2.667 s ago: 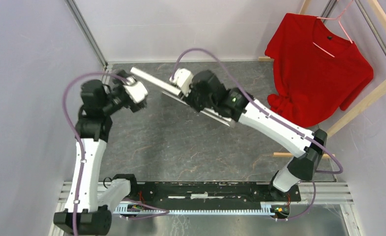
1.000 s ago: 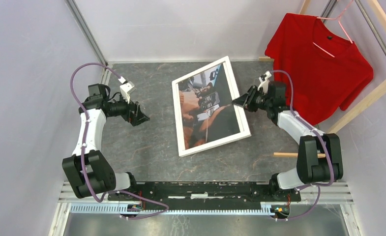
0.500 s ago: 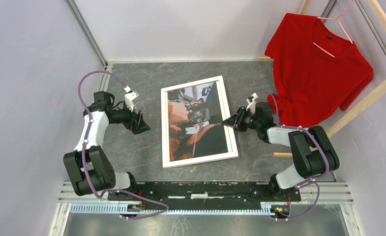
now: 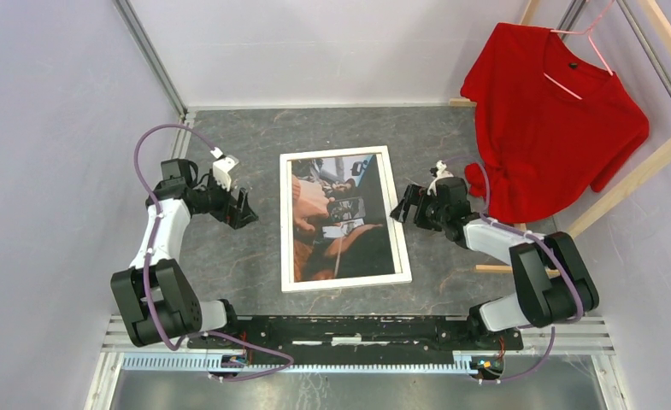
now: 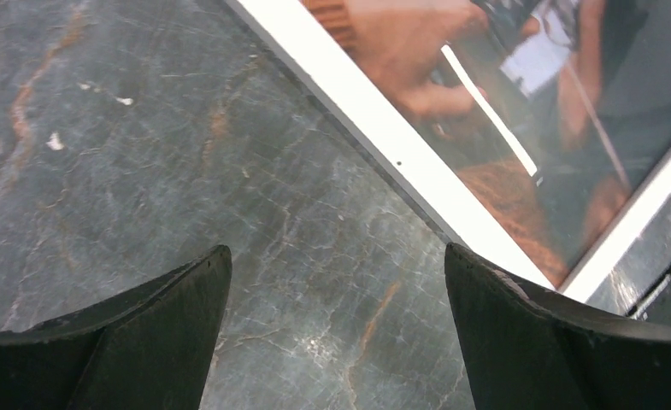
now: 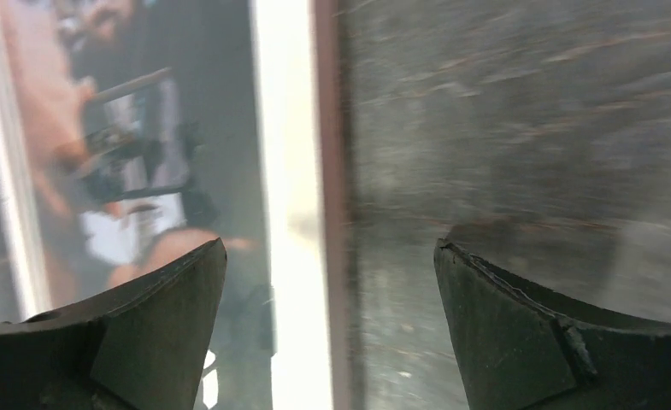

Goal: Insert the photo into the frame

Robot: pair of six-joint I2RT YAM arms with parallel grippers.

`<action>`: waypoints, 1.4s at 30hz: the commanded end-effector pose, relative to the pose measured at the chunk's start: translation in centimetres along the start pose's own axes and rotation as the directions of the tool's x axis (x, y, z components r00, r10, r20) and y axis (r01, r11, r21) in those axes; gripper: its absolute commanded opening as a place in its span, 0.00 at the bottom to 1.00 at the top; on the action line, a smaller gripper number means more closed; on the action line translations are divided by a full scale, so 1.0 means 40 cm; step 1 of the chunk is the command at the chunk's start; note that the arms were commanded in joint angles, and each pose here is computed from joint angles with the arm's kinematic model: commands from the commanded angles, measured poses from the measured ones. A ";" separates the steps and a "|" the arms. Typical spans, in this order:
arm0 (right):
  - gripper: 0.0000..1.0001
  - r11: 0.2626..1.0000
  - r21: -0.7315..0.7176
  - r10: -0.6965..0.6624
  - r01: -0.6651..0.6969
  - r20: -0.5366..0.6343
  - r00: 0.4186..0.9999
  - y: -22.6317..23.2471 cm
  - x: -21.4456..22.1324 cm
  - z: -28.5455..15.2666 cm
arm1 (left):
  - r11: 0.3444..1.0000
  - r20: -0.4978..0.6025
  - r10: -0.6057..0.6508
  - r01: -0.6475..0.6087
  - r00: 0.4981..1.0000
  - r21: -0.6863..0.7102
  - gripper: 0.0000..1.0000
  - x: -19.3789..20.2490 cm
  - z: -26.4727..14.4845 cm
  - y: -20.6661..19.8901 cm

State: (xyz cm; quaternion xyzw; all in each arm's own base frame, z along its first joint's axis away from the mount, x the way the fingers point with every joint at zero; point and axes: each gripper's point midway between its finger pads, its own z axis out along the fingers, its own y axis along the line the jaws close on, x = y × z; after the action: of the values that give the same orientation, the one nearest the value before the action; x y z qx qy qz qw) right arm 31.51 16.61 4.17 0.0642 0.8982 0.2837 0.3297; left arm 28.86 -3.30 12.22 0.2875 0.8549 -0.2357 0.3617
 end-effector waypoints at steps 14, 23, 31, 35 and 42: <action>0.98 0.538 0.839 -0.587 0.085 0.300 0.752 -0.375 -0.185 -0.340 | 0.809 0.434 -0.126 0.345 0.892 -0.476 1.00 0.011 0.023 0.229; 0.98 0.587 0.810 -0.657 0.012 0.468 0.591 -0.414 -0.140 -0.429 | 0.808 0.595 0.076 0.301 0.800 -0.507 1.00 -0.020 -0.003 0.205; 0.98 0.608 0.793 -0.666 0.035 0.485 0.567 -0.400 -0.165 -0.410 | 0.837 0.633 0.042 0.318 0.773 -0.444 1.00 -0.044 0.031 0.200; 0.98 0.613 0.780 -0.691 0.128 0.450 0.566 -0.381 -0.166 -0.377 | 0.845 0.642 0.062 0.303 0.764 -0.442 1.00 -0.063 0.044 0.197; 0.98 0.617 0.754 -0.717 0.224 0.423 0.554 -0.362 -0.168 -0.340 | 0.822 0.566 0.096 0.256 0.819 -0.509 1.00 -0.067 0.132 0.199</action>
State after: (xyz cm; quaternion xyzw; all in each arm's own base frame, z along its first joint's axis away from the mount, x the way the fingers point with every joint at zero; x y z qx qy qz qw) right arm 31.12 -4.42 10.62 0.0598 0.7019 -0.1928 0.6830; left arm 35.81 -1.63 7.17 0.0429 0.7709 -0.1109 0.6257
